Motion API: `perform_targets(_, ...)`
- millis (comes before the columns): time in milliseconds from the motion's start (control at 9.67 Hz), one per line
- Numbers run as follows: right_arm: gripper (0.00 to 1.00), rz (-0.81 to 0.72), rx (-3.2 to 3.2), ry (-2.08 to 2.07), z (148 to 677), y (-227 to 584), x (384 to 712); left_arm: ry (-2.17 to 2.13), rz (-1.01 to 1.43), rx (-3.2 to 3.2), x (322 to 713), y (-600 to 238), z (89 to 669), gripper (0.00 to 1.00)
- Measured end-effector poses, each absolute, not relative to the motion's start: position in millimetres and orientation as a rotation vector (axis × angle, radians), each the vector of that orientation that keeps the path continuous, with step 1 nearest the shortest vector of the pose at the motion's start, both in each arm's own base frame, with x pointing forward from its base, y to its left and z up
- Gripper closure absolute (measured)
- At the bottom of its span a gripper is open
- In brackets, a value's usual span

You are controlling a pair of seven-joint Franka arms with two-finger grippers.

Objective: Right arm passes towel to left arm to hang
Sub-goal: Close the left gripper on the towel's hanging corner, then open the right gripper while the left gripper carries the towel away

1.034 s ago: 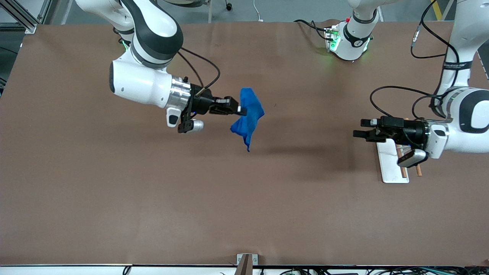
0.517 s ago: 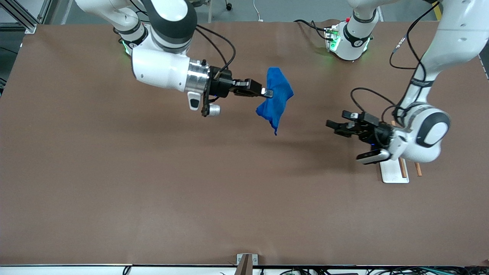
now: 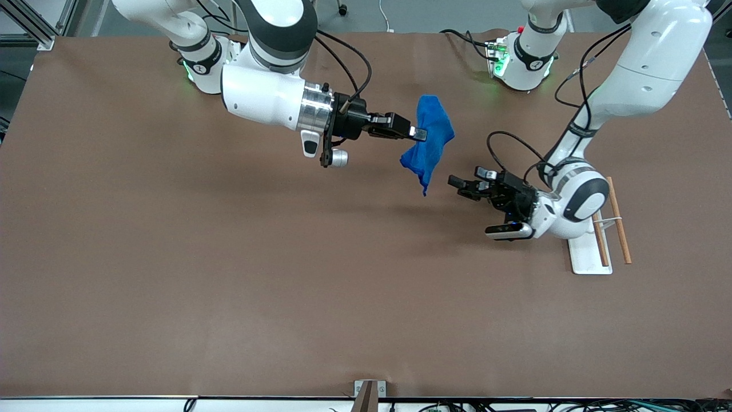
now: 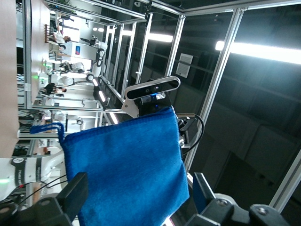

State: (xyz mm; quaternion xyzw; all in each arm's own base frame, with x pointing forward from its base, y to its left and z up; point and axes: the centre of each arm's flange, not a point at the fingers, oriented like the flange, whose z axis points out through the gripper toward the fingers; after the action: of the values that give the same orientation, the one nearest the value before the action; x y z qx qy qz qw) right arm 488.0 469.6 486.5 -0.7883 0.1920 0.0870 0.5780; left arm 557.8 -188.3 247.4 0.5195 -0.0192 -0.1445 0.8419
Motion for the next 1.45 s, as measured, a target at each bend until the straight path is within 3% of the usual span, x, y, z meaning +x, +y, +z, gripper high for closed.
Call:
perform_targets(621, 0.94, 0.215, -1.767, 0.451, 513, 480, 487, -0.087, -0.298, 1.086, 535, -220, 234, 0.10)
perform_targets(828, 0.94, 0.221, -1.762, 0.445, 516, 484, 484, -0.101, -0.302, 1.079, 528, -230, 230, 0.18)
perform_targets(1241, 0.94, 0.224, -1.767, 0.462, 506, 485, 487, -0.133, -0.327, 1.017, 523, -238, 242, 0.22)
perform_targets(1448, 0.94, 0.223, -1.767, 0.462, 506, 485, 487, -0.140, -0.332, 0.986, 524, -230, 247, 0.31)
